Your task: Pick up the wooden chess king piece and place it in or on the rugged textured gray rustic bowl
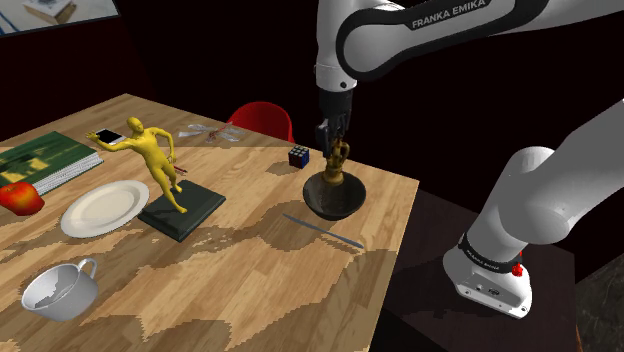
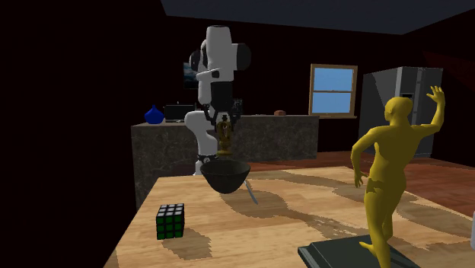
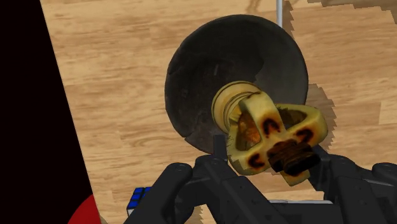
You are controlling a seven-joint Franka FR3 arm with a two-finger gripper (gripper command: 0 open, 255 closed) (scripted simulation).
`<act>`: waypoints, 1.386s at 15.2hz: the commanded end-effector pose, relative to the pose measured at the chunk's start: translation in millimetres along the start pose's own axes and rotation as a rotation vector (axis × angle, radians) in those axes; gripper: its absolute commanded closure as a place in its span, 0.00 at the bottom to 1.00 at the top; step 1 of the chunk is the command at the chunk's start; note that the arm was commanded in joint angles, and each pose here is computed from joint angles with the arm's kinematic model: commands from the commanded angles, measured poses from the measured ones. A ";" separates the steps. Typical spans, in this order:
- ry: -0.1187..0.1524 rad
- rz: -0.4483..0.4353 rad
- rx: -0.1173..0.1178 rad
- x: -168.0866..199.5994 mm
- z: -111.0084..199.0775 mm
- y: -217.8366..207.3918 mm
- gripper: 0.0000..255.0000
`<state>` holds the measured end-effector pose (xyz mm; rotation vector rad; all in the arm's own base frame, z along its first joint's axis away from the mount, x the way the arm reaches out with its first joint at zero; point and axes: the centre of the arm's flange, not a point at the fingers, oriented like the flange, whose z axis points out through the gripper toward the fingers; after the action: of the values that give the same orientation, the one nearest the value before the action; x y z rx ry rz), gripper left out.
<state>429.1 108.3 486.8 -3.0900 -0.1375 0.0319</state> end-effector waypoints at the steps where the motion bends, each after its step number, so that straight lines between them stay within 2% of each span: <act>1: 0.001 0.000 0.000 0.2 10.1 0.4 1.00; 7: 0.001 0.000 0.000 0.8 41.7 2.0 1.00; 14: 0.001 0.000 0.000 0.8 41.7 2.0 1.00; 15: 0.001 0.000 0.000 0.8 41.7 2.0 0.00; 20: 0.001 0.000 0.000 0.8 41.7 2.0 0.00; 21: 0.001 0.000 0.000 0.8 28.5 2.0 0.00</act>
<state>427.9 108.5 451.5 -3.0900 -0.1374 0.0297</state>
